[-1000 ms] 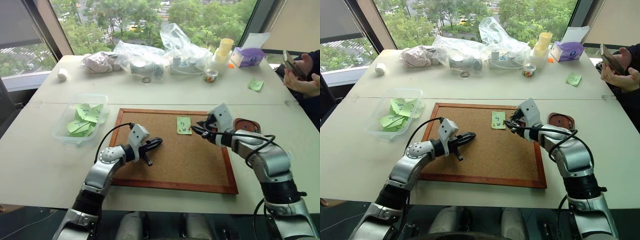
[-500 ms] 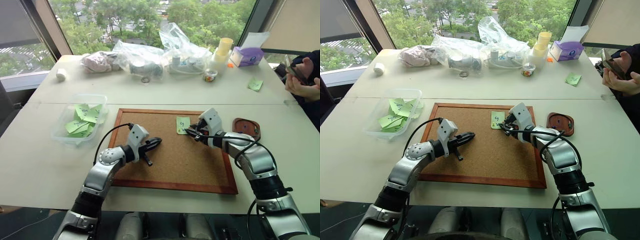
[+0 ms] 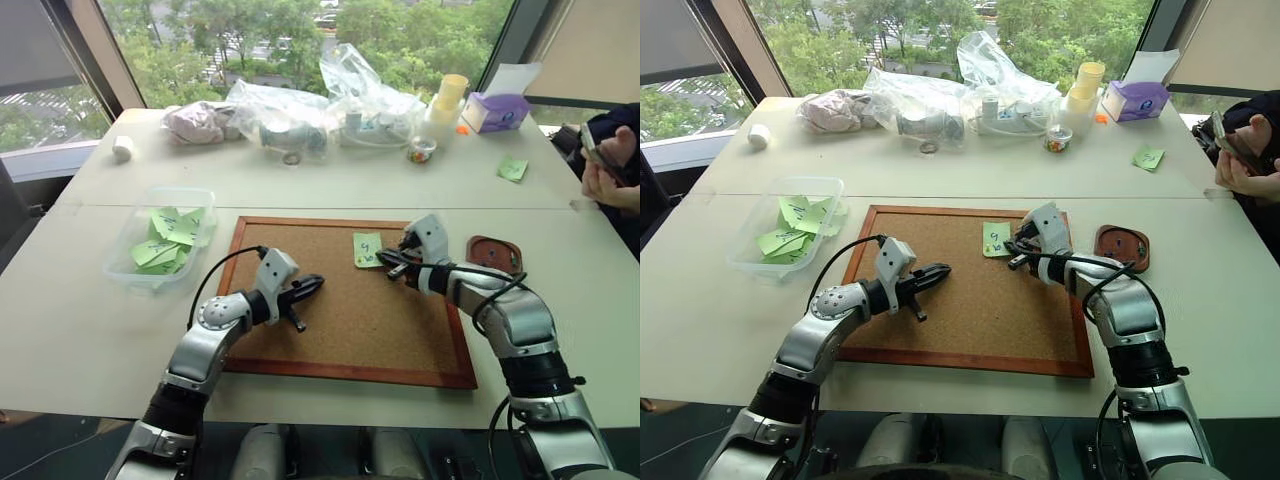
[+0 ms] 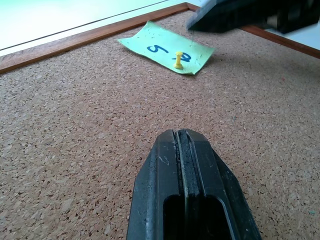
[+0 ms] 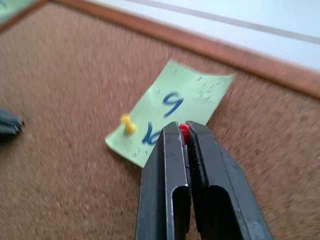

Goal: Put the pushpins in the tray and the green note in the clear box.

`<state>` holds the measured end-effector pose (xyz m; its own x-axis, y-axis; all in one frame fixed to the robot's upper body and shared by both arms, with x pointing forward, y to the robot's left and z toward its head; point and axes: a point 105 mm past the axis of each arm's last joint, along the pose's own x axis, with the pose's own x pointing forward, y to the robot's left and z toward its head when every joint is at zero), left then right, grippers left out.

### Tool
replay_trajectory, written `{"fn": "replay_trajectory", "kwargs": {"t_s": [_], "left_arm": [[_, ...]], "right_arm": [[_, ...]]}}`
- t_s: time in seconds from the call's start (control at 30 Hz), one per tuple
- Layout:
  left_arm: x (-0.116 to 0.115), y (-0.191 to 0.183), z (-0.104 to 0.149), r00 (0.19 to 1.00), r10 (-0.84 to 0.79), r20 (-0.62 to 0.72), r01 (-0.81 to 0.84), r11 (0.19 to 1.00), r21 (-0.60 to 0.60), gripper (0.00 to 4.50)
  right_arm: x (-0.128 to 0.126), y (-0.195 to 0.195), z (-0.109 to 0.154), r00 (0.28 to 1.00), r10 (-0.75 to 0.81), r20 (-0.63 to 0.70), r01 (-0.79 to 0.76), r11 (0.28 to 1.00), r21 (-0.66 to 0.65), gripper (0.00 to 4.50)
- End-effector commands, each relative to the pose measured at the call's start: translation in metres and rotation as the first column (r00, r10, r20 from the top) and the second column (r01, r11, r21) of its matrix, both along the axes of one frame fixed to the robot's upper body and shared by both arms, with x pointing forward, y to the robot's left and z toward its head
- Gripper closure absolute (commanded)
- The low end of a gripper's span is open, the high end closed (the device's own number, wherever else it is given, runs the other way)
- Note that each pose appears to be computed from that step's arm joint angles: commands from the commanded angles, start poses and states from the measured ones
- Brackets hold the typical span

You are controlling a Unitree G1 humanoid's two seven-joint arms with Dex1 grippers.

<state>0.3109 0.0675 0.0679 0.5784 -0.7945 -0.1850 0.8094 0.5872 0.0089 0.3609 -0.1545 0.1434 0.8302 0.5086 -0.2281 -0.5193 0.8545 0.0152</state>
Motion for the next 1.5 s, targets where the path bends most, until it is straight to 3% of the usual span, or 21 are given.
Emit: {"fn": "replay_trajectory", "kwargs": {"t_s": [0.03, 0.13, 0.23, 0.4, 0.67, 0.8, 0.9, 1.23, 1.33, 1.4, 1.5], "left_arm": [[-0.012, 0.001, -0.038, 0.991, 0.001, -0.135, 0.006, 0.999, 0.054, 4.50], [-0.012, -0.002, -0.039, 0.990, -0.007, -0.139, 0.014, 0.999, 0.048, 4.50], [-0.013, -0.004, -0.040, 0.990, -0.014, -0.140, 0.020, 0.999, 0.045, 4.50], [-0.013, -0.009, -0.042, 0.989, -0.032, -0.142, 0.039, 0.998, 0.040, 4.50], [-0.011, -0.009, -0.040, 0.989, -0.049, -0.139, 0.056, 0.997, 0.045, 4.50], [-0.009, -0.006, -0.039, 0.990, -0.044, -0.134, 0.052, 0.997, 0.050, 4.50], [-0.009, -0.004, -0.038, 0.991, -0.035, -0.131, 0.042, 0.998, 0.050, 4.50], [-0.008, -0.001, -0.037, 0.992, -0.019, -0.128, 0.026, 0.998, 0.049, 4.50], [-0.008, -0.001, -0.038, 0.991, -0.019, -0.129, 0.026, 0.998, 0.050, 4.50], [-0.008, -0.001, -0.038, 0.991, -0.023, -0.131, 0.030, 0.998, 0.051, 4.50], [-0.008, -0.002, -0.038, 0.991, -0.025, -0.133, 0.032, 0.998, 0.050, 4.50]], "right_arm": [[0.002, -0.026, 0.046, 0.987, -0.113, 0.115, 0.105, 0.992, 0.074, 4.47], [0.000, -0.068, 0.053, 0.957, -0.271, 0.105, 0.259, 0.959, 0.115, 4.47], [-0.014, -0.113, 0.049, 0.907, -0.412, 0.090, 0.406, 0.911, 0.075, 4.47], [-0.038, -0.148, 0.032, 0.870, -0.491, 0.043, 0.492, 0.871, -0.002, 4.47], [-0.045, -0.157, 0.006, 0.857, -0.516, -0.007, 0.515, 0.856, -0.037, 4.47], [-0.052, -0.162, -0.044, 0.836, -0.535, -0.124, 0.525, 0.845, -0.104, 4.47], [-0.058, -0.162, -0.065, 0.831, -0.533, -0.160, 0.514, 0.845, -0.145, 4.47], [-0.050, -0.158, -0.054, 0.846, -0.520, -0.120, 0.512, 0.854, -0.095, 4.47], [-0.049, -0.158, -0.048, 0.849, -0.519, -0.103, 0.513, 0.855, -0.084, 3.64], [-0.048, -0.158, -0.035, 0.854, -0.517, -0.065, 0.513, 0.856, -0.070, 2.72], [-0.047, -0.157, -0.021, 0.859, -0.511, -0.031, 0.508, 0.859, -0.056, 2.72]]}}
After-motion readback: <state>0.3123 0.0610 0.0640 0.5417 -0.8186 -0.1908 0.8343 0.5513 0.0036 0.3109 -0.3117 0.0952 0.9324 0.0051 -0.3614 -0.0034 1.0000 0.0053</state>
